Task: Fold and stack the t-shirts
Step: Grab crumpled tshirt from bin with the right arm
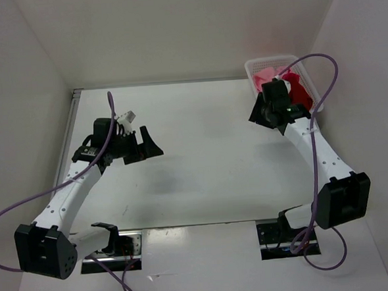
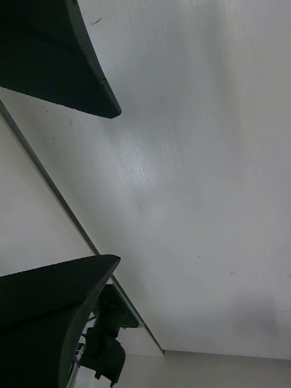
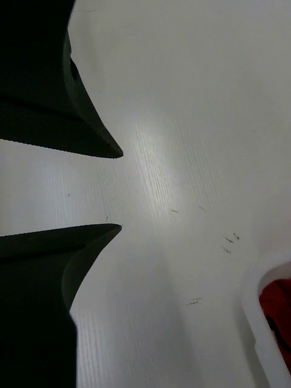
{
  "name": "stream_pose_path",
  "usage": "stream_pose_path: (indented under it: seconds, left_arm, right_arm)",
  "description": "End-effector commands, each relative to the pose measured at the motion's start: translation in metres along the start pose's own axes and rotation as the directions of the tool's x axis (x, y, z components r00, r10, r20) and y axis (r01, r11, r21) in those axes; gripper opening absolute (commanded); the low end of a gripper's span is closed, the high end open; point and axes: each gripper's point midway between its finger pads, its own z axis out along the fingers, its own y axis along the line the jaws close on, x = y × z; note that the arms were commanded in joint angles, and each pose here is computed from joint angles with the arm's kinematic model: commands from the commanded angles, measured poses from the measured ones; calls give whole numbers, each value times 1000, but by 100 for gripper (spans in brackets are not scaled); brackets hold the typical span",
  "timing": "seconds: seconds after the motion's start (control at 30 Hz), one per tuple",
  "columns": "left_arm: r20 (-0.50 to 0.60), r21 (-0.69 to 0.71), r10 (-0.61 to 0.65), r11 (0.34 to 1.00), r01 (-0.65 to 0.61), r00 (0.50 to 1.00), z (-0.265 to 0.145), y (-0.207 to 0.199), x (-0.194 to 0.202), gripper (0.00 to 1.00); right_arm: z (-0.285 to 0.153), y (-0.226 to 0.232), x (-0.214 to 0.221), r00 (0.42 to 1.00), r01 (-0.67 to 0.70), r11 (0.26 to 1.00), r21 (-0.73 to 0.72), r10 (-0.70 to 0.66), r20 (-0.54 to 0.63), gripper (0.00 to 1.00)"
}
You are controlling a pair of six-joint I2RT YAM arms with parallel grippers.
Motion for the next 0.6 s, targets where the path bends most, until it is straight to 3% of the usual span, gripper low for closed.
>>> stream_pose_path:
  seconds: [0.0,0.3,0.4,0.5,0.57]
  left_arm:
    - [21,69,74,995,-75,997,-7,-22,-14,100]
    - [33,129,60,990,-64,998,-15,-41,-13,100]
    - [44,150,95,984,-100,995,-16,-46,-16,100]
    - [34,167,96,981,-100,995,-15,-47,-13,100]
    - [11,253,112,961,-111,994,-15,-57,-5,100]
  right_arm:
    - [-12,-17,-40,993,-59,997,48,53,109,50]
    - [-2,-87,-92,973,-169,962,214,128,193,6]
    - [1,-109,-119,955,-216,933,287,141,261,1]
    - [12,-134,-141,942,-261,898,353,157,297,0]
    - [23,-144,-152,940,-276,883,380,165,300,3]
